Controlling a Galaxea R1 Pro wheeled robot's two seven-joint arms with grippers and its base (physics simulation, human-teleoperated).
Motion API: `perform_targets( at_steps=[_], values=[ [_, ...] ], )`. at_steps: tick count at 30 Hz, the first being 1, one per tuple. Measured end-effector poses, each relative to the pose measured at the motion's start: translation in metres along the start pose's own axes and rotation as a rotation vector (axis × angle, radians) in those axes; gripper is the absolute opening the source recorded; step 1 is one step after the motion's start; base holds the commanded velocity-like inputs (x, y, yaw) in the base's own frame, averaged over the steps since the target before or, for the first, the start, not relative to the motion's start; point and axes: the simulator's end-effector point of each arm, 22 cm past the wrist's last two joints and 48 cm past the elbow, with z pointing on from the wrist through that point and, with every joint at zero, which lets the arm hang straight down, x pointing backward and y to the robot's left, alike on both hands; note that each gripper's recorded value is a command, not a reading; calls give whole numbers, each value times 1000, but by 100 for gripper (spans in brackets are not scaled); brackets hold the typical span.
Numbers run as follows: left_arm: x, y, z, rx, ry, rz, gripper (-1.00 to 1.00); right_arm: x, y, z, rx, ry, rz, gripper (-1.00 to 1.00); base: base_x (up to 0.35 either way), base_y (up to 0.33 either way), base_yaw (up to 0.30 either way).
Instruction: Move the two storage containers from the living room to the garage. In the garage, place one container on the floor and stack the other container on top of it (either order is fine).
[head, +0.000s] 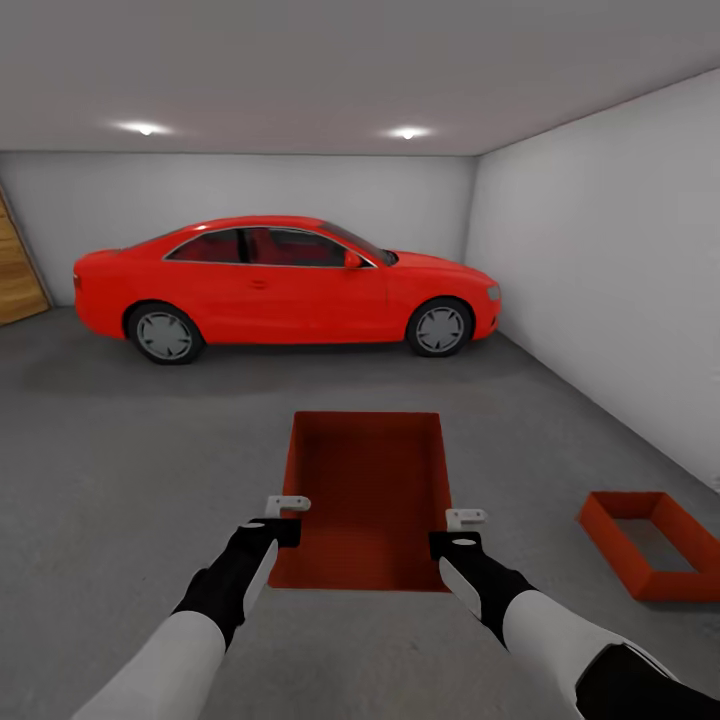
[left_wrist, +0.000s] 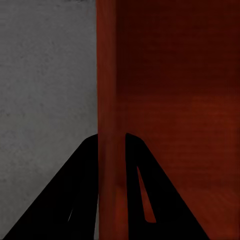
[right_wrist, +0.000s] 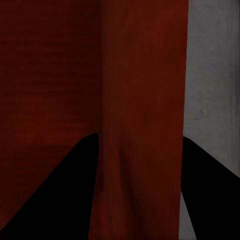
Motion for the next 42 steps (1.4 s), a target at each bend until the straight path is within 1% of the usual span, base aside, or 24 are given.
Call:
perform_targets(
  at_steps=[42],
  values=[
    [1,0,0,0,2,0,-100,1,0,0,1,1,0,-100,322,0,-242]
  ],
)
